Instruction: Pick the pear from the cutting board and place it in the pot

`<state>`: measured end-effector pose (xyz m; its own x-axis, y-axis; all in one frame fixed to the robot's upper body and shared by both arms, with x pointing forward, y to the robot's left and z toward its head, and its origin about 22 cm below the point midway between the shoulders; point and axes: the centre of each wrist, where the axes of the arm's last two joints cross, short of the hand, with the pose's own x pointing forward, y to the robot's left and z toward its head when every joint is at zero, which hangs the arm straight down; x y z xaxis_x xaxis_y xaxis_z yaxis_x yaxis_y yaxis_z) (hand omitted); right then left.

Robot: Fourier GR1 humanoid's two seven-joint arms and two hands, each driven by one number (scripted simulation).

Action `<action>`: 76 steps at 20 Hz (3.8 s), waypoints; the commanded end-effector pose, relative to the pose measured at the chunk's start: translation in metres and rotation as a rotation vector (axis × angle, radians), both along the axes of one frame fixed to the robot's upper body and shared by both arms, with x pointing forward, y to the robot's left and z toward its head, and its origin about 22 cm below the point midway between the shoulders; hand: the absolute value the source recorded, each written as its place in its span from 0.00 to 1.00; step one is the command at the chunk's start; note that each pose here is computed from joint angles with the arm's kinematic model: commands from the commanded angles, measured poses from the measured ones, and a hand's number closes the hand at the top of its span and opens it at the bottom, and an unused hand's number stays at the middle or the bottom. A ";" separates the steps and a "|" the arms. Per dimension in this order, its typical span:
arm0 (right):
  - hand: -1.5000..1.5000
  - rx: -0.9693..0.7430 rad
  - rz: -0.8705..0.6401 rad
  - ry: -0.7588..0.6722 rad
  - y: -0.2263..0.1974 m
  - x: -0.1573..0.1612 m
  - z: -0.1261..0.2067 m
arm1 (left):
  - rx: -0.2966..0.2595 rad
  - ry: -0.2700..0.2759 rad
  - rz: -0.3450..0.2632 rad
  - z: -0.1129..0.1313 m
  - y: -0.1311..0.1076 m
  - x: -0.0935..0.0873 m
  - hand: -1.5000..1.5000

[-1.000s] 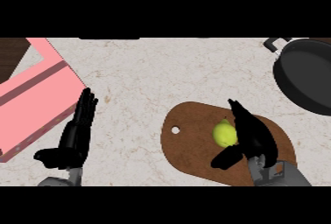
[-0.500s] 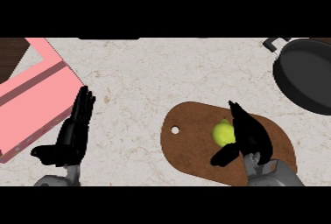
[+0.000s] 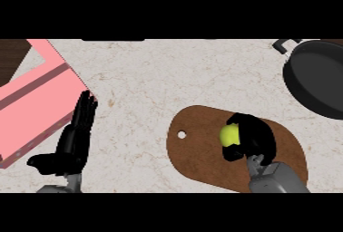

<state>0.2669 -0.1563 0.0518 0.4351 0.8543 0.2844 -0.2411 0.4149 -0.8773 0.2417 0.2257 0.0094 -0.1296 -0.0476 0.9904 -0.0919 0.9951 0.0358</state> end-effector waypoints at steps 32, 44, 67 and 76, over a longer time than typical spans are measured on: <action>1.00 -0.578 -0.916 -0.440 -0.154 0.182 0.167 | 0.004 -0.068 -0.187 0.013 -0.048 0.021 0.50; 1.00 -0.658 -1.112 -0.442 -0.164 0.193 0.172 | 0.003 -0.046 -0.161 0.010 -0.039 0.022 0.50; 1.00 -0.473 -1.180 -0.263 -0.251 0.153 0.076 | 0.002 -0.019 -0.061 -0.004 -0.012 -0.001 0.50; 0.00 -0.266 -1.389 -0.084 -0.273 0.128 0.035 | -0.008 -0.019 -0.055 0.002 -0.030 0.011 0.50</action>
